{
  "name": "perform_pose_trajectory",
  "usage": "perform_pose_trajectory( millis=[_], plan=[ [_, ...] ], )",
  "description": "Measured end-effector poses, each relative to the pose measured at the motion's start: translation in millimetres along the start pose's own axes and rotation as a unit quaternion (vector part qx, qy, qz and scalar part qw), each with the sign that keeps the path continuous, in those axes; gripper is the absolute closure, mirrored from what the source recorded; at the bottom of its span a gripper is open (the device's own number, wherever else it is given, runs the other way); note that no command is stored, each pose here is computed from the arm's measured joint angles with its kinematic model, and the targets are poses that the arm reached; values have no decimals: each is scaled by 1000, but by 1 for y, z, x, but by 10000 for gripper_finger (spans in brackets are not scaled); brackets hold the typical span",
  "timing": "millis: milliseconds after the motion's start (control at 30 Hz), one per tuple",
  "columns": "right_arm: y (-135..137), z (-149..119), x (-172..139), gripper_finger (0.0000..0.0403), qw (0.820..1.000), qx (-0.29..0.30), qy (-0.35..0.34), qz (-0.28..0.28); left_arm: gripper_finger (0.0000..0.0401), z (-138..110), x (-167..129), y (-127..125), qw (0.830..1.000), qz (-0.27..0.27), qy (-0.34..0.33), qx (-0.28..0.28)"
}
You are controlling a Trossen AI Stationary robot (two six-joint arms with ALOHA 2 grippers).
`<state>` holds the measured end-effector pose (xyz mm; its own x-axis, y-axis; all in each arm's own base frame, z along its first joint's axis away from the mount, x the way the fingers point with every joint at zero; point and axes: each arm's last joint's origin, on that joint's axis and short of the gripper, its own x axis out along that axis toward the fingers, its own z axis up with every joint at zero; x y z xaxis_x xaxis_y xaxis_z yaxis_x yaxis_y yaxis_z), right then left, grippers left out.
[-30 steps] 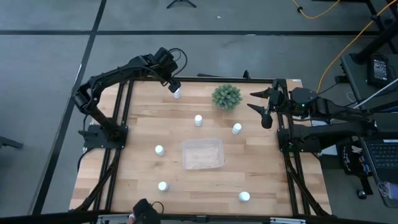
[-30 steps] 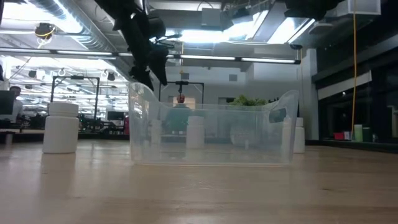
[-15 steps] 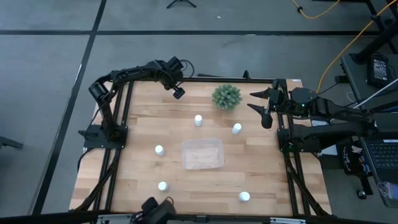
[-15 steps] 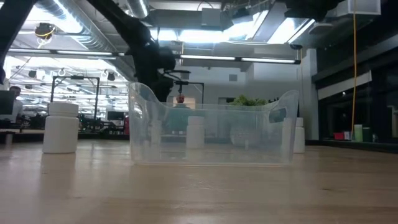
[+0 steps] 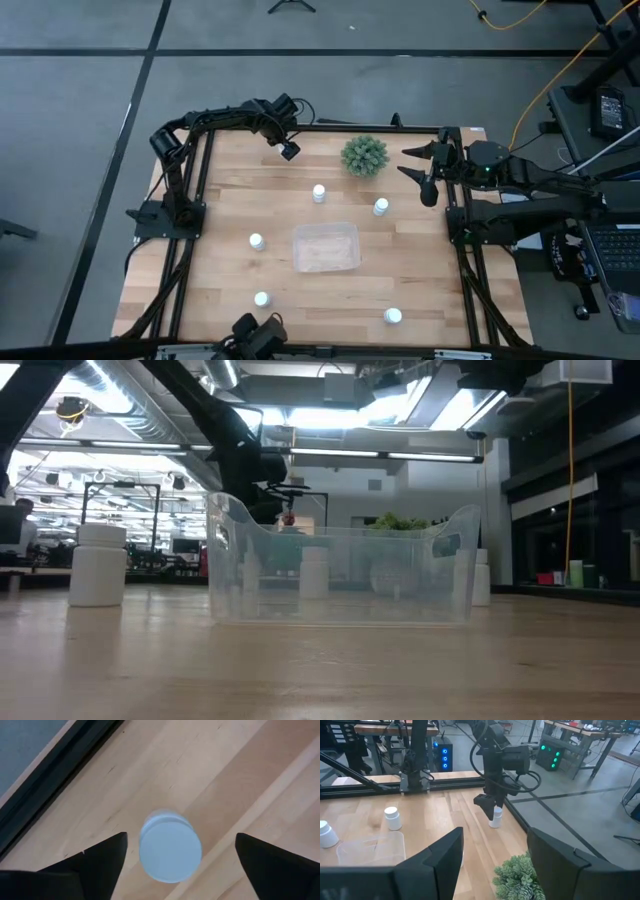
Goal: Pick and place pill bottles into a basket
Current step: Put the white medicine bottle into the transparent bin
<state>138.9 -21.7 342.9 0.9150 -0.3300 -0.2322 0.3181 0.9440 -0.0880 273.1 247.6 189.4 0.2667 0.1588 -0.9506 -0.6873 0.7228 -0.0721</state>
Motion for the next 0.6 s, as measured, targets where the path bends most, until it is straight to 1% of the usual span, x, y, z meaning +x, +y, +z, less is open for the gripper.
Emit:
perform_pose_trajectory(
  millis=[167, 267, 433, 600],
  plan=[
    [0, 0, 0, 181, 1000, 0, 0, 0, 96, 0, 0, 0, 1000, 1, 0, 0],
    [0, 0, 0, 181, 1000, 0, 0, 0, 124, 0, 0, 1, 1000, 19, 1, 0],
    [0, 0, 0, 181, 1000, 0, 0, 0, 173, -1, 0, 1, 1000, 22, 3, 0],
    [0, 0, 0, 181, 1000, 0, 0, 0, 236, -1, 0, 1, 1000, 21, 3, 0]
  ],
)
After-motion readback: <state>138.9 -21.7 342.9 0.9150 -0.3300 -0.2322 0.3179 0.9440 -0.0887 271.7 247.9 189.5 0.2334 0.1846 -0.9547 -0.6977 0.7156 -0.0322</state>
